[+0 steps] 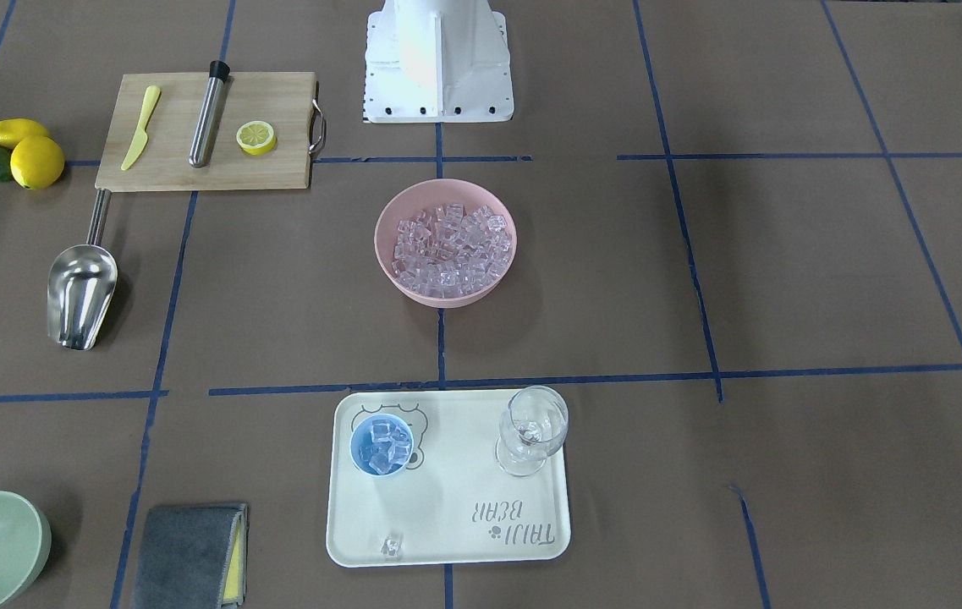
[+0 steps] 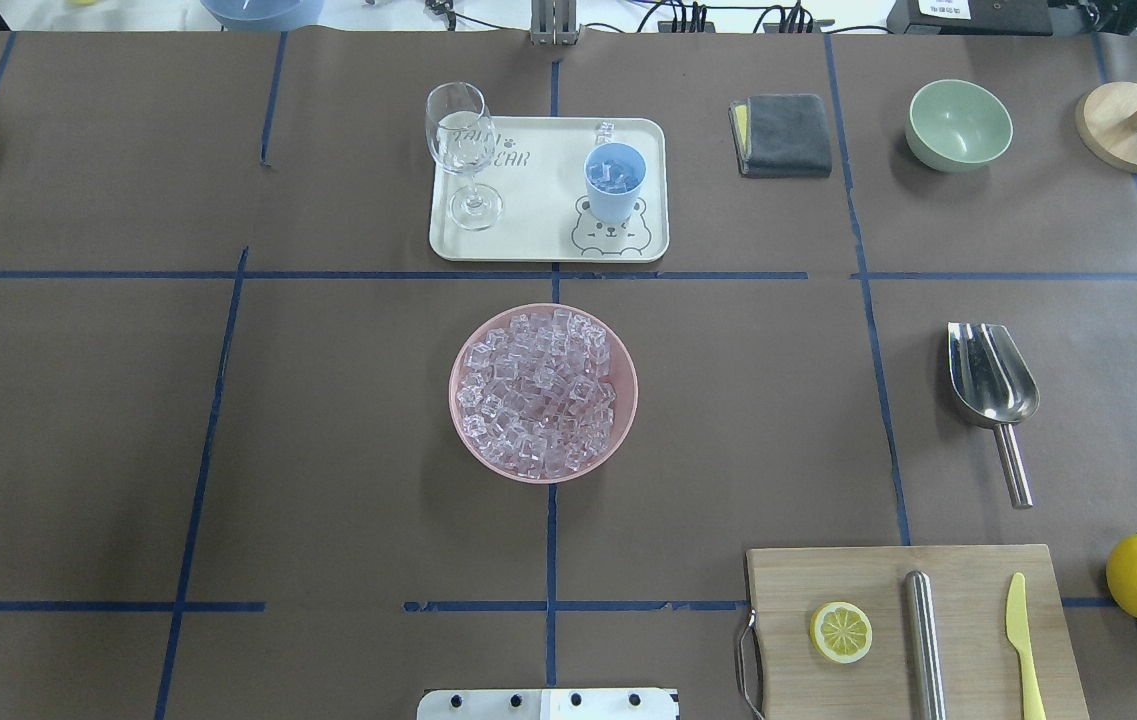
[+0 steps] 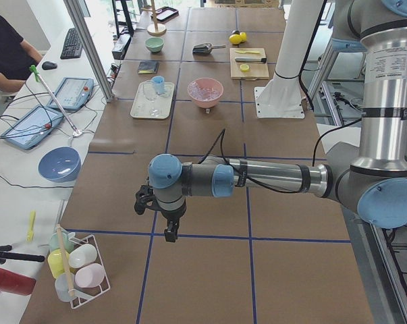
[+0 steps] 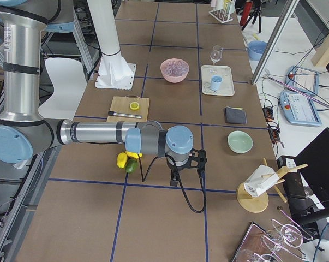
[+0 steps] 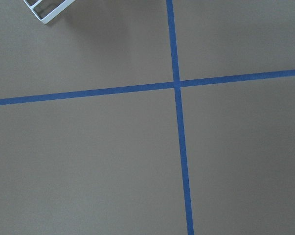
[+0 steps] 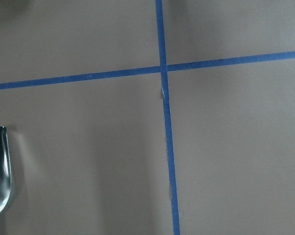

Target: Put ice in cup with scoop

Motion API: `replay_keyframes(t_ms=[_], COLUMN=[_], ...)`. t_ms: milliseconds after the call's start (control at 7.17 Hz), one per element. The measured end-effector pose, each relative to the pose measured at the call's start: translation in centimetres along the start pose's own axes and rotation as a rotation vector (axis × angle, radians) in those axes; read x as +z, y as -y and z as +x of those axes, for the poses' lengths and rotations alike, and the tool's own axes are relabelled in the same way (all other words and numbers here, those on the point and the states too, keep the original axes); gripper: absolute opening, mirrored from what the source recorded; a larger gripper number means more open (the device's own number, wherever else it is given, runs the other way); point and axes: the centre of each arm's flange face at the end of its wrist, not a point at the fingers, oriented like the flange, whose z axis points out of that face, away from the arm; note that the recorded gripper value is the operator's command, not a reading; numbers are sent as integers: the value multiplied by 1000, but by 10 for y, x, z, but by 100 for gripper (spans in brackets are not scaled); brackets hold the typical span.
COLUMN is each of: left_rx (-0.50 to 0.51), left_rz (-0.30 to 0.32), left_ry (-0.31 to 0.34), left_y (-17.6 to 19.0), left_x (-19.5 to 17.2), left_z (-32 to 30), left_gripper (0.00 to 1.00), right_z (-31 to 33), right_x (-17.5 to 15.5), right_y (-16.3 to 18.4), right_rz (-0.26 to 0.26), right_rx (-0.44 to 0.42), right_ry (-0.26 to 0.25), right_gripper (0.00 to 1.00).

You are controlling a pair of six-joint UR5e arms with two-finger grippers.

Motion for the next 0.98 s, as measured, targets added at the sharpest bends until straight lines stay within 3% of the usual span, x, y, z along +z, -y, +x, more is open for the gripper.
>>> replay_keyframes(t_ms=[976], left_rx=[10], left_rz=[8], left_ry=[0], left_y=[3], left_x=[-3], left_z=[3], left_gripper=[100], right_z=[0], right_x=[-2], right_y=[3], right_rz=[6], right_rx=[-9], right_ry=[-19], right_gripper=[100])
